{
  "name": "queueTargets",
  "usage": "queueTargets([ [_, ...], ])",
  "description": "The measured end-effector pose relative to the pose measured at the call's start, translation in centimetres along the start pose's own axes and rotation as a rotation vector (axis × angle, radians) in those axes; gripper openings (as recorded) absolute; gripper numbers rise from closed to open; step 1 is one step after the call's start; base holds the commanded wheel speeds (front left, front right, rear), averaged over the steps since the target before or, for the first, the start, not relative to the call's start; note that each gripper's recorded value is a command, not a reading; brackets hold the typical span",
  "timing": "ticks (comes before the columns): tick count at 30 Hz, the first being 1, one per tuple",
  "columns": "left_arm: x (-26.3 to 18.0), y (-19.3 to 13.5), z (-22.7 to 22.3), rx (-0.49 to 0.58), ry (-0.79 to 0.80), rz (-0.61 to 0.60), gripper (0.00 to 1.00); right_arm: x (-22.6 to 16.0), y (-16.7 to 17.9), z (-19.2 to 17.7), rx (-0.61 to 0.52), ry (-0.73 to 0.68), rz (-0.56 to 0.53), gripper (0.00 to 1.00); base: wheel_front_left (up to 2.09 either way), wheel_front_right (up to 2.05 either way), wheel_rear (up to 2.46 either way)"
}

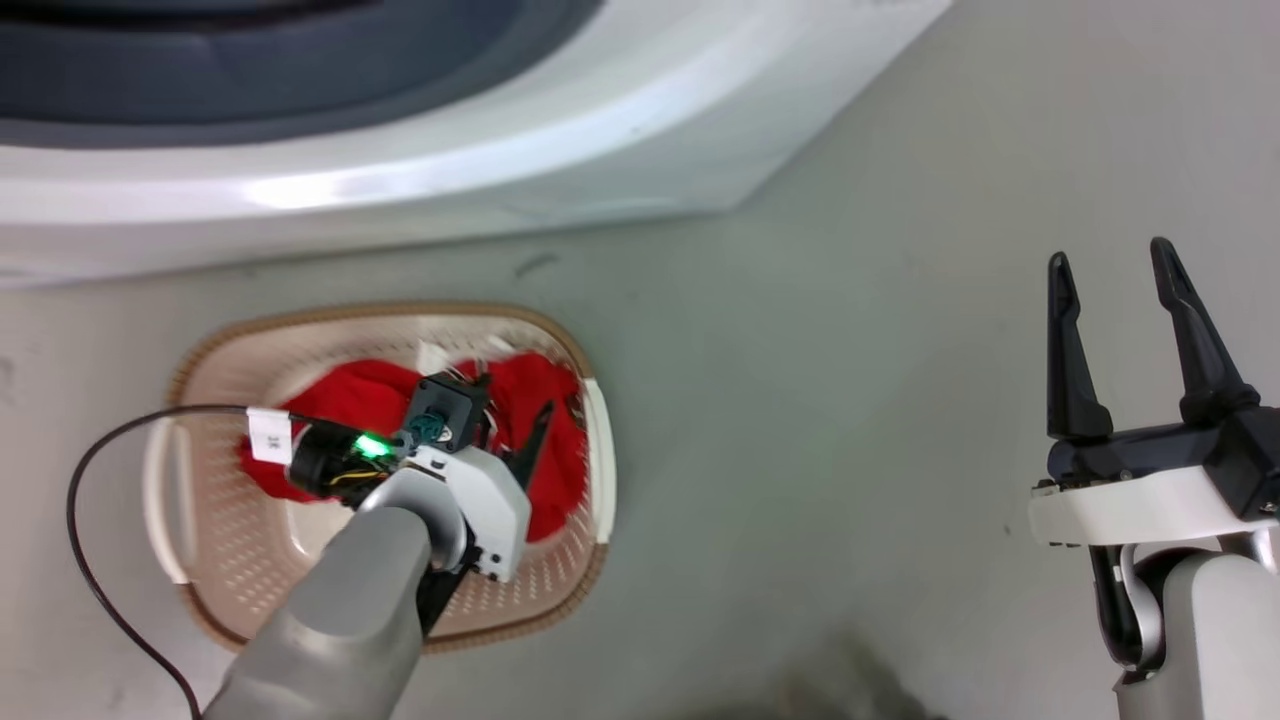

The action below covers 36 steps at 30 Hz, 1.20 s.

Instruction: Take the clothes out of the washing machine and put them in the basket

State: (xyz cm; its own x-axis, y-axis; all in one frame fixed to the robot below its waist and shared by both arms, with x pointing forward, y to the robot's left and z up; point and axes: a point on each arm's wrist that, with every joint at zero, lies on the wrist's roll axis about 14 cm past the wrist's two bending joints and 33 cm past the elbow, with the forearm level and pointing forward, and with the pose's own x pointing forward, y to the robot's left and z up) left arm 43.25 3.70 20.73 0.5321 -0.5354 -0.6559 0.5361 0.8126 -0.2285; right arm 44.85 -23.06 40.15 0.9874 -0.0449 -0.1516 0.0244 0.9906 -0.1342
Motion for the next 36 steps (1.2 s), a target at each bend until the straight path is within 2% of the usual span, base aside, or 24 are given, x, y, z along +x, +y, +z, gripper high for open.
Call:
queueTargets([
  [4,-2.4,-0.3,4.2,-0.022,-0.136,0.02,1.0,-0.4,0.3,2.3,0.002,-0.055,0.008,1.0,0.0,0.0,0.0],
  [9,-7.1,1.8,10.9,0.005,-0.352,0.101,1.0,-1.2,0.9,5.0,-0.005,-0.121,0.026,1.0,0.0,0.0,0.0],
  [13,-12.6,2.8,16.9,0.005,-0.583,0.173,1.0,-2.1,0.8,7.2,-0.001,-0.175,0.022,1.0,0.0,0.0,0.0],
  [17,-19.9,4.3,19.3,0.027,-0.751,0.3,1.0,-3.8,1.1,9.3,-0.015,-0.227,0.033,1.0,0.0,0.0,0.0],
  [18,-19.9,4.3,19.3,0.027,-0.751,0.3,1.0,-3.8,1.1,9.3,-0.015,-0.227,0.033,1.0,0.0,0.0,0.0],
  [21,-24.8,4.7,19.6,0.017,-0.848,0.397,1.0,-5.3,2.0,10.5,-0.024,-0.261,0.06,1.0,0.0,0.0,0.0],
  [26,-29.1,4.5,17.6,-0.019,-0.902,0.505,1.0,-7.3,2.9,11.9,-0.018,-0.303,0.09,1.0,0.0,0.0,0.0],
  [32,-32.0,3.2,14.9,-0.051,-0.926,0.576,1.0,-9.6,3.4,12.2,0.003,-0.319,0.105,1.0,0.0,0.0,0.0],
  [36,-32.9,2.7,13.3,-0.032,-0.903,0.603,1.0,-10.9,3.4,12.3,0.014,-0.327,0.107,1.0,0.0,0.0,0.0],
])
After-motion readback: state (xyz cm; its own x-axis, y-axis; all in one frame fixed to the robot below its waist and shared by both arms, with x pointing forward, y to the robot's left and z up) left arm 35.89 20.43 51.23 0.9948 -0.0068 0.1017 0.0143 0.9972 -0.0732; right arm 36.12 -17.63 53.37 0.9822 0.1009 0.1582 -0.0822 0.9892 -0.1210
